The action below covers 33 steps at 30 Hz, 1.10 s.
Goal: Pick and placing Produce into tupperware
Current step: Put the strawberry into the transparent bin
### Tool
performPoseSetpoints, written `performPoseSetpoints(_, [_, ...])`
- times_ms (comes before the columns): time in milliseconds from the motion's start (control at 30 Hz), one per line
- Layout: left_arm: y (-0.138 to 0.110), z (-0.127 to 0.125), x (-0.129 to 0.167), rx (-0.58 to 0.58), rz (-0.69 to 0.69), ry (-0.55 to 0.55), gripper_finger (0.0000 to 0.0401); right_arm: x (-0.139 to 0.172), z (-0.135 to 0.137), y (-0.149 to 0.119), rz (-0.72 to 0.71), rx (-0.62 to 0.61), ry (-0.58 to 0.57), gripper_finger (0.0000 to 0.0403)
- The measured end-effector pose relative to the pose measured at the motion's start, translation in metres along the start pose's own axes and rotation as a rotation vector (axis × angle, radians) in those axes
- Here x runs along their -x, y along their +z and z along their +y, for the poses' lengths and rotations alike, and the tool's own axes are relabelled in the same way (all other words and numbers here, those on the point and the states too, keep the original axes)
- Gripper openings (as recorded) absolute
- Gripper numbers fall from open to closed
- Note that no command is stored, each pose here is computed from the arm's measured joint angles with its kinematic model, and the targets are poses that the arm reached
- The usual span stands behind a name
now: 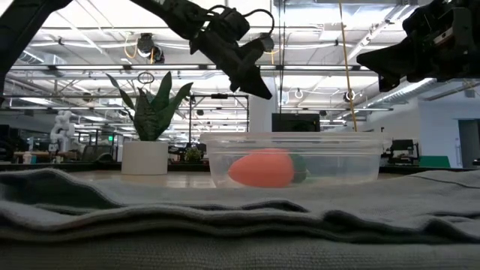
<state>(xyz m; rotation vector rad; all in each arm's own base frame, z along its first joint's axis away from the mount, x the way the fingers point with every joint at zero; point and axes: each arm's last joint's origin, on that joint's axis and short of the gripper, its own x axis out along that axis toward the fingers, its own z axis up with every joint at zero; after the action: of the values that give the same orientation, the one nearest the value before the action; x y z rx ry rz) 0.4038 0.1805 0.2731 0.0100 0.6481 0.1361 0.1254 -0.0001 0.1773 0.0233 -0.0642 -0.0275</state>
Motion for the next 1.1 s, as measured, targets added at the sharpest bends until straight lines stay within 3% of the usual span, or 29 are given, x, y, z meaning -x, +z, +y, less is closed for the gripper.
performPoseSetpoints(167, [-0.004, -0.016, -0.003, -0.058, 0.067, -0.040, 0.0026, 0.000, 0.000, 0.000, 0.001, 0.007, -0.001, 0.0000])
performPoseSetpoints(333, [0.001, -0.027, -0.005, -0.114, 0.041, -0.052, 0.0027, 0.000, -0.002, 0.000, 0.000, 0.012, -0.061, 0.0000])
performPoseSetpoints(633, [0.007, -0.028, -0.028, -0.080, 0.029, -0.070, 0.0027, 0.000, -0.002, 0.002, -0.016, 0.022, -0.075, 0.0000])
performPoseSetpoints(900, [0.024, -0.027, -0.053, -0.142, 0.195, -0.139, 0.0026, -0.001, -0.004, 0.001, -0.014, 0.035, -0.086, 0.0000])
performPoseSetpoints(1100, [0.023, -0.026, -0.066, -0.185, 0.291, -0.174, 0.0026, -0.001, -0.004, 0.000, -0.003, 0.035, -0.088, 0.0000])
